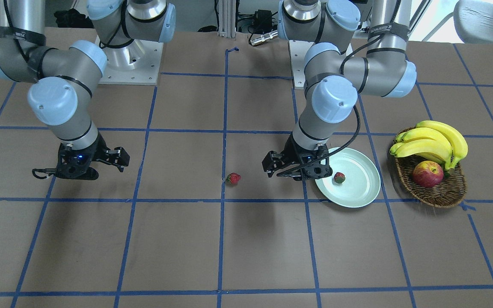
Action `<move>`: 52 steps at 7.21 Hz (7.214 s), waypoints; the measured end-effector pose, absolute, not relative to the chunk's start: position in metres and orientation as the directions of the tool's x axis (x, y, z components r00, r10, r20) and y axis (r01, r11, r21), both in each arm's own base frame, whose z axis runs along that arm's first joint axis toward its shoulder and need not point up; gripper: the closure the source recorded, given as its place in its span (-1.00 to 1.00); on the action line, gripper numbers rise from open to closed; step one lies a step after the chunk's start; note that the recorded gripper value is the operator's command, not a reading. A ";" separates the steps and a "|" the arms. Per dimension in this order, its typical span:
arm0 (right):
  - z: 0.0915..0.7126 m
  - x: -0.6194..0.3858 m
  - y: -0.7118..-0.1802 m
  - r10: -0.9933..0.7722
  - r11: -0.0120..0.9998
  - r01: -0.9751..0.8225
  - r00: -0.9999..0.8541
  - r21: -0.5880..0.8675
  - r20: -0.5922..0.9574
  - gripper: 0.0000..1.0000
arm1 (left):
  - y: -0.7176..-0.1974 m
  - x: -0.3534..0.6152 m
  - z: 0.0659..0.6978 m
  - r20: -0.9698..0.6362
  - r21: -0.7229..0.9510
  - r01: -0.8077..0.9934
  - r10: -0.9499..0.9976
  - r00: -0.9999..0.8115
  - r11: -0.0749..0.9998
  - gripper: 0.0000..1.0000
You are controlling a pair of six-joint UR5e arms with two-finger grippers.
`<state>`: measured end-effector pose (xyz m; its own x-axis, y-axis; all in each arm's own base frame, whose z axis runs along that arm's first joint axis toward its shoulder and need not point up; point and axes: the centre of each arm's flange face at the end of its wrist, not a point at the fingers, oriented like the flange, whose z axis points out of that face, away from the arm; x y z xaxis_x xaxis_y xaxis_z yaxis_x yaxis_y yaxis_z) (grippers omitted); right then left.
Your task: Collect all strawberries into plate
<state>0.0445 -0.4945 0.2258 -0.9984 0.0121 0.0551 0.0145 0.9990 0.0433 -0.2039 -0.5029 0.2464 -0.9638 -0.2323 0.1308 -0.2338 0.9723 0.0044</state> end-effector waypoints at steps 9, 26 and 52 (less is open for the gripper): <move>0.173 -0.023 -0.456 -0.037 0.995 -0.032 -0.998 0.094 0.049 0.53 | -0.480 -0.311 0.169 0.124 0.004 -0.307 -0.305 -0.944 0.952 -0.19; 0.182 0.384 -0.497 0.359 0.932 0.330 -0.902 0.154 -0.240 -1.00 | -0.521 0.014 0.232 0.079 0.012 -0.027 -0.028 -0.996 1.000 0.08; 0.504 0.171 -0.481 -0.057 0.992 -0.059 -0.998 -0.114 0.022 -1.00 | -0.525 -0.098 0.259 -0.017 -0.038 -0.001 -0.001 -1.000 0.999 1.00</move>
